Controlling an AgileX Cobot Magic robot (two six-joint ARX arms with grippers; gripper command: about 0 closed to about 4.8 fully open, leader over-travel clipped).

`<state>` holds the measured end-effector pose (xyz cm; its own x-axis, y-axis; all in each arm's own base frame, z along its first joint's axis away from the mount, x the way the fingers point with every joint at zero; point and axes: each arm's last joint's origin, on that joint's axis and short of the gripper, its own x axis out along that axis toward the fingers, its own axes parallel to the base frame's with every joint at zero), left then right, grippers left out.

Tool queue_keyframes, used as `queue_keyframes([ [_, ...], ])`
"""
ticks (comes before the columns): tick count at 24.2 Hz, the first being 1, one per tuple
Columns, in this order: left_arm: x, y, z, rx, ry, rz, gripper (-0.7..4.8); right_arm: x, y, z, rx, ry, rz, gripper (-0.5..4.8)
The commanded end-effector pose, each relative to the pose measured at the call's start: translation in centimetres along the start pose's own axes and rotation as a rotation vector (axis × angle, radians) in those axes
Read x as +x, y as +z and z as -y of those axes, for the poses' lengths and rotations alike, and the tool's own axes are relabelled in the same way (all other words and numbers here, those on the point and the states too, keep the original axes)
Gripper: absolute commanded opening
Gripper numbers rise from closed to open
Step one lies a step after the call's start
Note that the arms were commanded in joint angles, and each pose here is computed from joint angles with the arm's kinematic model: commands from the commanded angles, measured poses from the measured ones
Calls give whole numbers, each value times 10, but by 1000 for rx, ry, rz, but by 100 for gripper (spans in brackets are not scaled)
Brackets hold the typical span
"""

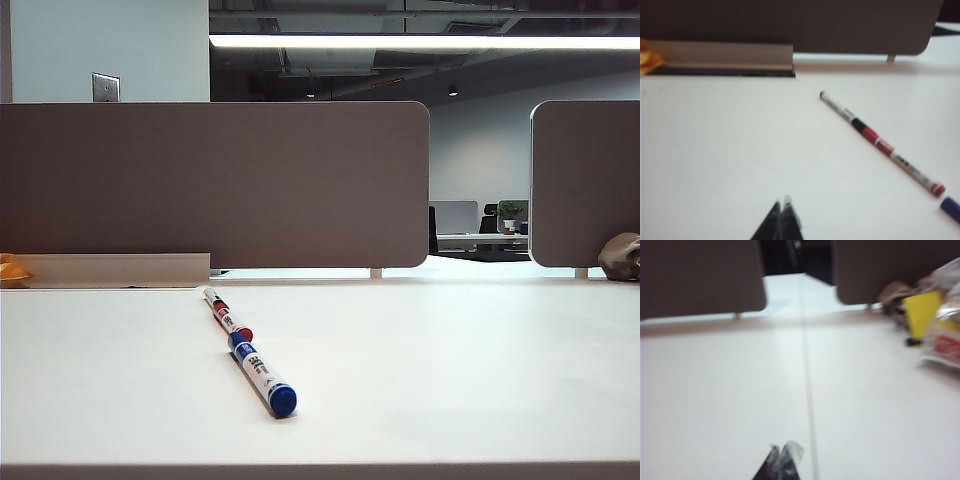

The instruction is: Pick up the markers one by one and line them up horizontally in a straight line on the table.

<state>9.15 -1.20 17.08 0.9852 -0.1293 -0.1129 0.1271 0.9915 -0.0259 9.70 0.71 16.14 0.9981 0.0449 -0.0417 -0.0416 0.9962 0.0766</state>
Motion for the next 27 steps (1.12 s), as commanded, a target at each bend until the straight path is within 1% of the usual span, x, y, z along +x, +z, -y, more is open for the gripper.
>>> queue_keyframes([
  [1,0,-4,0,4,-4,-48,-4,0,-7,-3,1,124,-62,-1],
  [2,0,-5,0,4,-3,-54,-4,0,-10,-4,3,143,-98,-1],
  [4,0,-5,0,4,-3,-54,-4,-1,-14,-3,4,140,-138,-1],
  [9,0,-6,0,4,-3,-72,-4,-1,-14,-3,5,134,-139,-1],
  [11,-1,-13,0,4,-1,-135,-4,-1,-14,-3,5,134,-139,-1],
  [13,-2,-16,0,4,0,-177,-4,-1,-14,-3,5,134,-139,-1],
  [19,-3,-22,0,3,1,-231,-4,-1,-14,-3,5,134,-138,-1],
  [27,-3,-21,0,3,1,-230,-4,-1,-14,-3,5,134,-138,-1],
])
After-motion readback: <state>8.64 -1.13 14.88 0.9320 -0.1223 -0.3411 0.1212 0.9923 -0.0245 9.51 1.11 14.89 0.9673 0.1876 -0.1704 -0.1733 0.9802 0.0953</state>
